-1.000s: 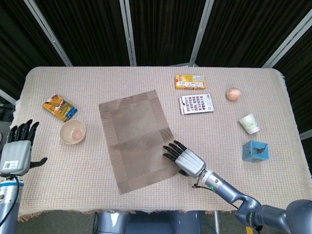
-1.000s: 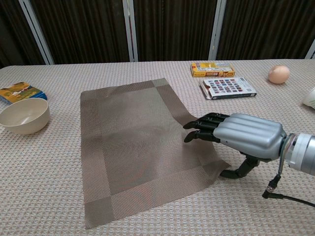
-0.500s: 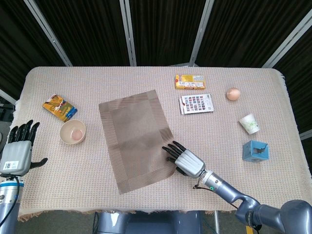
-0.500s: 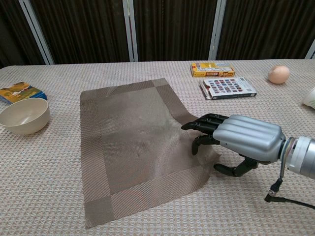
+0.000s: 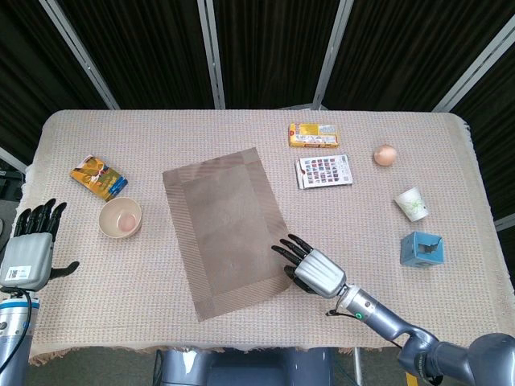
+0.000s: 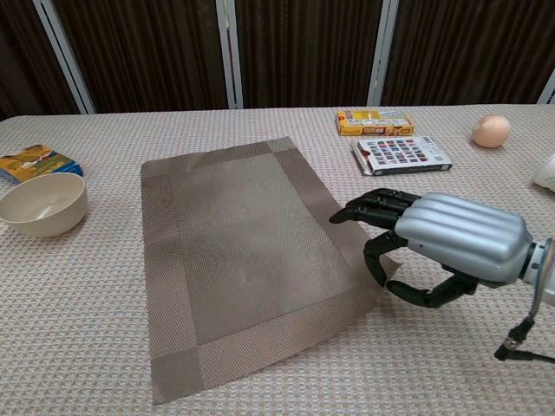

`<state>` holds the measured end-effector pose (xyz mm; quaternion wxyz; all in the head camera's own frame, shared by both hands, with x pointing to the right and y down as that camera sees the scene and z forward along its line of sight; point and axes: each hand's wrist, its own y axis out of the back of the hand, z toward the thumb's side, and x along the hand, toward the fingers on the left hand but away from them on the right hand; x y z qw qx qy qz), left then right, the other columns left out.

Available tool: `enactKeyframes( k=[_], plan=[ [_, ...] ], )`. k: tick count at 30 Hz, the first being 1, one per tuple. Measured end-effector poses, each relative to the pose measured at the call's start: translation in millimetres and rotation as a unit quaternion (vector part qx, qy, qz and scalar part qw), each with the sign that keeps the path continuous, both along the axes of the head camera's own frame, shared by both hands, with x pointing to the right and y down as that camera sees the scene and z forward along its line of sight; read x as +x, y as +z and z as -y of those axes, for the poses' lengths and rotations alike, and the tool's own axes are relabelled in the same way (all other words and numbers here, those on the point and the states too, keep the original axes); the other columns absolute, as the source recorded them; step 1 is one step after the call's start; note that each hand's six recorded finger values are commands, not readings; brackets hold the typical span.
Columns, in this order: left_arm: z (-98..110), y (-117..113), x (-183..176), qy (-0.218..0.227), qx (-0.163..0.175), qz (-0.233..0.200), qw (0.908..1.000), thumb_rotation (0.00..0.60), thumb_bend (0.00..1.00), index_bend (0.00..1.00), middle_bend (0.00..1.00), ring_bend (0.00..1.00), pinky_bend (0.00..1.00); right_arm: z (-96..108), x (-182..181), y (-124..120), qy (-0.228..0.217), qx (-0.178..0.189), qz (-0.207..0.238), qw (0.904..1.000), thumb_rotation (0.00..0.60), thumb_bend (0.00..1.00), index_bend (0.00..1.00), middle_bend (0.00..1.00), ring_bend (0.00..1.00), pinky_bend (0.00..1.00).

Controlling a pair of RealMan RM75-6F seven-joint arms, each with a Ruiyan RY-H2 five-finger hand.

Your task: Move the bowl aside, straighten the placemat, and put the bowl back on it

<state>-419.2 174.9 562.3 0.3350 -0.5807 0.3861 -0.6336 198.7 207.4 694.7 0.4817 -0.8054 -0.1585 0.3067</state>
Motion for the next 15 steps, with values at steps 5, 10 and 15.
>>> enactKeyframes(
  k=[5, 10, 15],
  plan=[
    [-1.2, 0.1, 1.9, 0.003, -0.002, -0.002, 1.0, 0.6, 0.0, 0.0, 0.0, 0.0, 0.0, 1.0, 25.7, -24.7, -0.015, 0.034, 0.006, 0.9993, 0.6, 0.42, 0.8, 0.09, 0.0, 0.0],
    [-1.9, -0.2, 4.0, 0.006, -0.003, -0.004, 1.0, 0.6, 0.0, 0.0, 0.0, 0.0, 0.0, 9.5, 63.6, -57.5, -0.045, 0.098, -0.011, 0.9942, 0.6, 0.42, 0.8, 0.09, 0.0, 0.0],
    [-1.8, 0.1, 5.4, 0.007, -0.003, -0.006, 1.0, 0.6, 0.0, 0.0, 0.0, 0.0, 0.0, 27.9, 96.8, -77.5, -0.075, 0.158, -0.059, 0.9828, 0.6, 0.42, 0.8, 0.09, 0.0, 0.0]
  ],
)
